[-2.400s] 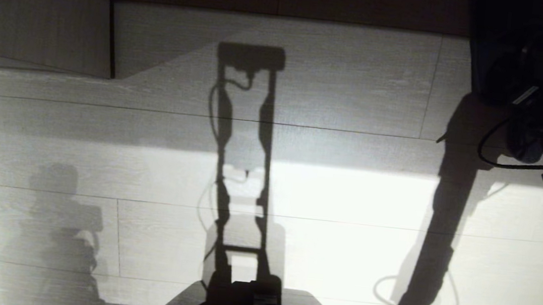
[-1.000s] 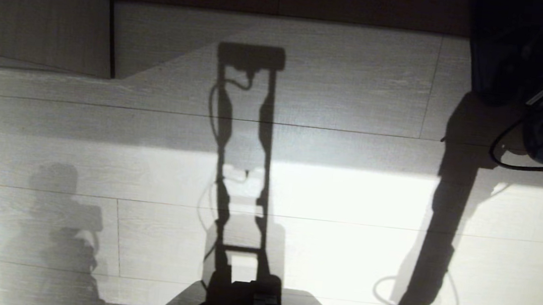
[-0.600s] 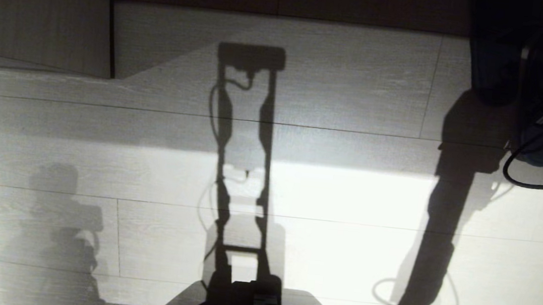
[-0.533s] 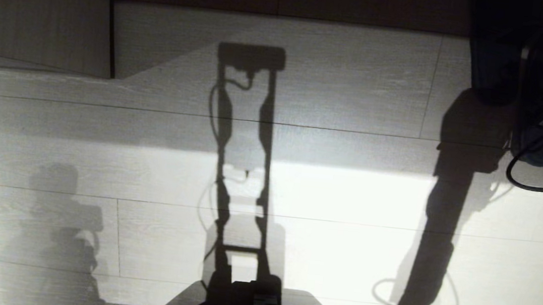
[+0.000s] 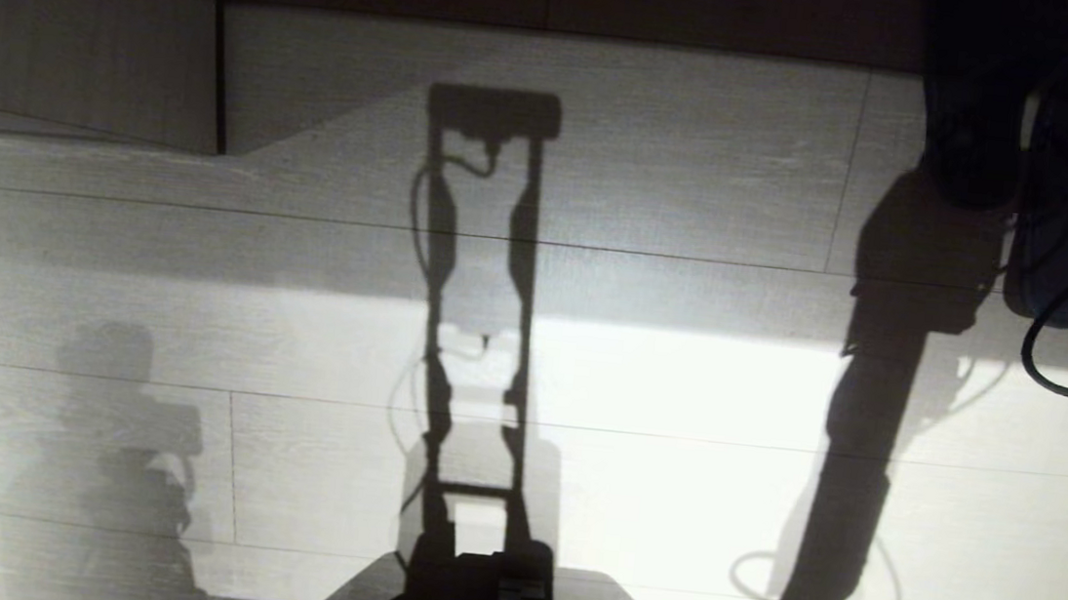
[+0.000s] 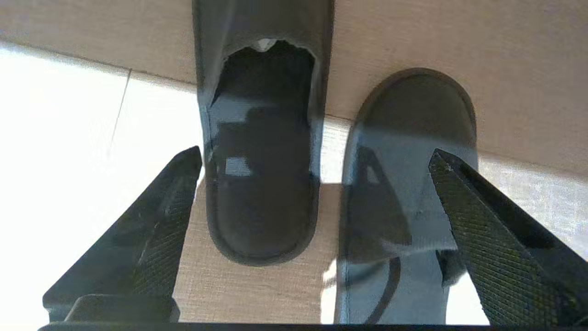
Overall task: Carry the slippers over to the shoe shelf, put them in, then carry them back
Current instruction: Pick up the slippers on the floor
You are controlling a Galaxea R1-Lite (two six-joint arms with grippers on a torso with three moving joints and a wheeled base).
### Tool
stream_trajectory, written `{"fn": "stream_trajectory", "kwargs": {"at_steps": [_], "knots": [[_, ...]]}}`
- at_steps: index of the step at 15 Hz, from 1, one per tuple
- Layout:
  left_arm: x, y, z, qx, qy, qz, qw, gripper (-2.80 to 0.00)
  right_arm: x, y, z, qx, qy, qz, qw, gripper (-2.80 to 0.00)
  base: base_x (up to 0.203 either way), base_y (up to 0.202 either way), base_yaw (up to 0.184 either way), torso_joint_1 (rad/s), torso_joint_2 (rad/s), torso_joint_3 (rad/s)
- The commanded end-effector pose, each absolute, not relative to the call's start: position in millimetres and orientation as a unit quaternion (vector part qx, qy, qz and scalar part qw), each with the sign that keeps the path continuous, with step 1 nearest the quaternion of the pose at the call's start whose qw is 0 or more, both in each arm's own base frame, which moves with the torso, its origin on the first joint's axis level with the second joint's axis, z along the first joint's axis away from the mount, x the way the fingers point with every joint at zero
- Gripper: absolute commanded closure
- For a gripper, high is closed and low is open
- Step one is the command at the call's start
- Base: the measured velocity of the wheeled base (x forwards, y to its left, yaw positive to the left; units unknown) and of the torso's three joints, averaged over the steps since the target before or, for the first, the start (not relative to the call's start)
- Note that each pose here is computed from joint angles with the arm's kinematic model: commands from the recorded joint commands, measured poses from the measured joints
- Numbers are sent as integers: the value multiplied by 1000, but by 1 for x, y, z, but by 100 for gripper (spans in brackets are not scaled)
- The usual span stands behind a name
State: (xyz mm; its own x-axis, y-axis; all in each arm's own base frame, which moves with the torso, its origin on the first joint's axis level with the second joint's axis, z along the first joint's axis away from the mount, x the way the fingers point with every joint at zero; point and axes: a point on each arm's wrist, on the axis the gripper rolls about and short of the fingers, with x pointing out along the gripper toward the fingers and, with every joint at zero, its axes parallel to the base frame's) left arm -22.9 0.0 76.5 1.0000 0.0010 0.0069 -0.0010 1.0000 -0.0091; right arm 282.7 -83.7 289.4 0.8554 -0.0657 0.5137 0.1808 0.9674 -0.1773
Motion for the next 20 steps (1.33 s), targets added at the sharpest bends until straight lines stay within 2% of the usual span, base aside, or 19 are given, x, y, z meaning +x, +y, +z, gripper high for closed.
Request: {"fn": "stream_trajectory", "kwargs": {"at_steps": [1, 6, 10, 15, 20], "knots": [[-23, 0, 77, -5, -4, 1, 1000, 0, 293, -85, 290, -133, -271, -54, 952, -280, 0, 0, 0, 0, 0, 0], [-23, 0, 77, -5, -3, 1, 1000, 0, 319, -82, 316, -183, -328, -49, 926, -280, 0, 0, 0, 0, 0, 0], [-23, 0, 77, -5, -4, 1, 1000, 0, 346, -83, 303, -173, -319, -54, 930, -280, 0, 0, 0, 0, 0, 0], [-23, 0, 77, -5, -3, 1, 1000, 0, 380, -71, 287, -73, -313, -74, 944, -280, 0, 0, 0, 0, 0, 0], [-23, 0, 77, -5, -3, 1, 1000, 0, 393, -73, 282, -88, -308, -68, 945, -280, 0, 0, 0, 0, 0, 0]]}}
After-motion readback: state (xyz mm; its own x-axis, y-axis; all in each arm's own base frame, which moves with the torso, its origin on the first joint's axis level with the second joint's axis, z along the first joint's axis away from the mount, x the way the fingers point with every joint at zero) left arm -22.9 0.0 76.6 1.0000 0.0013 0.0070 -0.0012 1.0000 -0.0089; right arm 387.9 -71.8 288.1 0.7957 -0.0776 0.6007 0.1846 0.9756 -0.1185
